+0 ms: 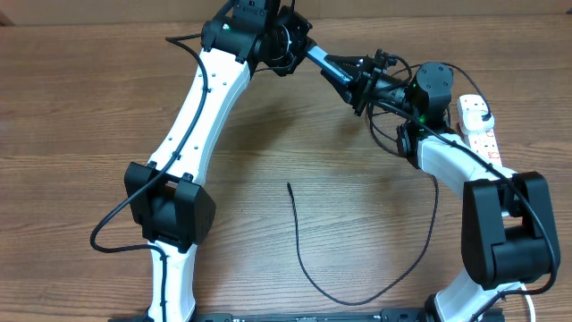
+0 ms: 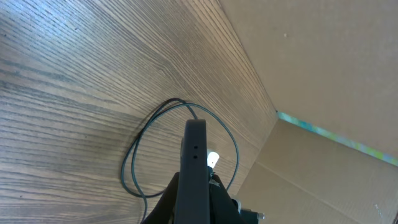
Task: Plug charger to phone and switch on socket
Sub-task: 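Open the right gripper, release the phone, and pull it away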
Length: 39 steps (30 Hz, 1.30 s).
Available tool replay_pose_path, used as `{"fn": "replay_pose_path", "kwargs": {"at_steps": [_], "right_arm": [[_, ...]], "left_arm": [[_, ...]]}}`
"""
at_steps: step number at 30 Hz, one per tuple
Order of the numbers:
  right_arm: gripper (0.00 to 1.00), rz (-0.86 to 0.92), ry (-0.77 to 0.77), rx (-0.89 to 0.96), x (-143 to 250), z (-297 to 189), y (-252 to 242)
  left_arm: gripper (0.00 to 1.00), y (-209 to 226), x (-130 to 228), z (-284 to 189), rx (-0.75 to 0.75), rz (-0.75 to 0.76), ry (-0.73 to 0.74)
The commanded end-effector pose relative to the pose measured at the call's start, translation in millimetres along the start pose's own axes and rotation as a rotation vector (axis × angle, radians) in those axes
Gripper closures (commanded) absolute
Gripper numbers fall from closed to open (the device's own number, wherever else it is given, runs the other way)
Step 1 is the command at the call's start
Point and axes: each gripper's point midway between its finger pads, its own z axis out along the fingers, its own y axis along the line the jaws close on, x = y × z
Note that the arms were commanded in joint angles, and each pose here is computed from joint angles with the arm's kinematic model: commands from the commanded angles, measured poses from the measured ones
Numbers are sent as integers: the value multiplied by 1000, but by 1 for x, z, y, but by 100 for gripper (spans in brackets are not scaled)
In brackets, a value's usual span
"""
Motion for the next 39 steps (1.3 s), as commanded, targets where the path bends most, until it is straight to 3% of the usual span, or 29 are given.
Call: {"fn": "replay_pose_path", "kwargs": {"at_steps": [1, 6, 8, 10, 13, 22, 39], "right_arm": [[74, 87, 27, -28, 12, 2, 17], [52, 87, 28, -27, 12, 2, 17], [27, 81, 30, -26, 12, 2, 16], [11, 63, 31, -25, 12, 2, 16], [2, 23, 34, -23, 13, 2, 16], [0, -90, 43, -6, 14, 2, 11], [0, -129, -25, 195, -11, -4, -48]], "left_arm": [[96, -2, 13, -1, -8, 87, 9], [96, -2, 10, -2, -5, 92, 4], [96, -2, 6, -3, -1, 102, 0], [96, -1, 1, -5, 1, 102, -2], [96, 0, -8, -9, 9, 110, 3], [96, 8, -40, -29, 56, 150, 58], [96, 17, -71, -70, 205, 293, 193]]}}
